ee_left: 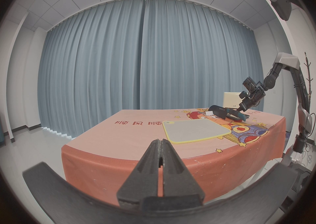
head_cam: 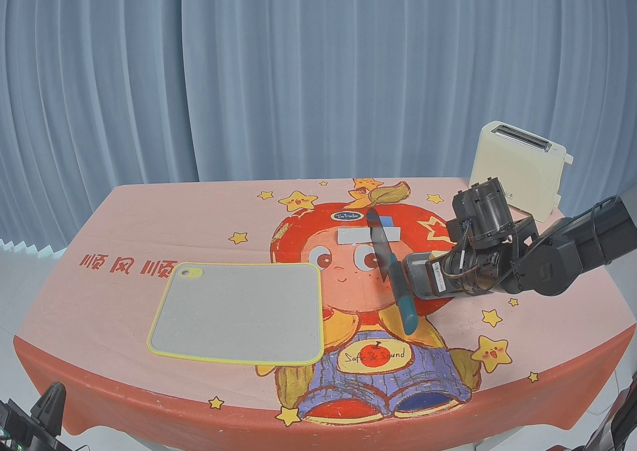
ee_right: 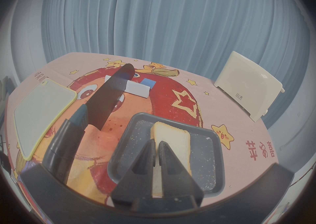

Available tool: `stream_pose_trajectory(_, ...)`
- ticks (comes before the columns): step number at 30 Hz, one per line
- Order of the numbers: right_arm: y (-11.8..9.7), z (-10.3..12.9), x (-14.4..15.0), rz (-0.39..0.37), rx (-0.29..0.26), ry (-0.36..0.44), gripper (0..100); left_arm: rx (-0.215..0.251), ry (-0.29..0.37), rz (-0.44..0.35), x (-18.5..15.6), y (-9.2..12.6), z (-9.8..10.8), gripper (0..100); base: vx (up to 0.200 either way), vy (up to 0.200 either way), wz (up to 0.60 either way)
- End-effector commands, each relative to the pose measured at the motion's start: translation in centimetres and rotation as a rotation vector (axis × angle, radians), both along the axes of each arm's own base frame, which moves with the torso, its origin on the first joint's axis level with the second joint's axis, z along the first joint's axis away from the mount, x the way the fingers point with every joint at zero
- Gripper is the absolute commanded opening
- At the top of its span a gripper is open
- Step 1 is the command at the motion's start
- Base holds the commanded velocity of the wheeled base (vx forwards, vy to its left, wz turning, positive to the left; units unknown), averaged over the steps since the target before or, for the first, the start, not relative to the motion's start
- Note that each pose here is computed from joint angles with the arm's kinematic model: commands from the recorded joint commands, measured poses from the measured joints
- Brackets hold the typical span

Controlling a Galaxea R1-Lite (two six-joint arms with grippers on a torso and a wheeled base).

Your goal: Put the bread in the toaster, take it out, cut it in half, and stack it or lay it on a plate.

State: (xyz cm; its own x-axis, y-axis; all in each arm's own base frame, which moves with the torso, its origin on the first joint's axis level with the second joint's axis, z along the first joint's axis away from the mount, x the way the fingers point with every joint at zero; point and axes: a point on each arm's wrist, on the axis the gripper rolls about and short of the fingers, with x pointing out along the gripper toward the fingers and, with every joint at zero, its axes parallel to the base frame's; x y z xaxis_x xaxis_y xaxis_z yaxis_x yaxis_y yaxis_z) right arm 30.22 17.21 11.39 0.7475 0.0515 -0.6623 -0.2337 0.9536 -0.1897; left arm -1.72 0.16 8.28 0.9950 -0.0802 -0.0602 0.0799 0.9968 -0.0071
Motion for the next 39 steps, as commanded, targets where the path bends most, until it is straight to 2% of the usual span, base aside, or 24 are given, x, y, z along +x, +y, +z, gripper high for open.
stream_pose_trajectory(1, 0.0, -0.6, 0.3, -0.005, -0.008, 0.011, 0, 0.001, 0.019, 0.001, 0.1, 0.0, -0.5, 0, 0.000, 0.000, 0.00)
stream_pose_trajectory(10, 0.4, -0.3, 0.5, -0.002, -0.001, -0.002, 0, 0.001, 0.018, 0.001, 0.1, 0.0, -0.5, 0, 0.000, 0.000, 0.00)
stream_pose_trajectory(11, 0.4, -0.3, 0.5, -0.001, -0.001, -0.002, 100, 0.001, 0.018, 0.001, 0.1, 0.0, -0.5, 0, 0.000, 0.000, 0.00)
stream_pose_trajectory(39, 0.4, 0.4, 0.1, -0.008, 0.002, -0.024, 100, 0.001, 0.018, 0.001, 0.1, 0.0, -0.5, 0, 0.000, 0.000, 0.00)
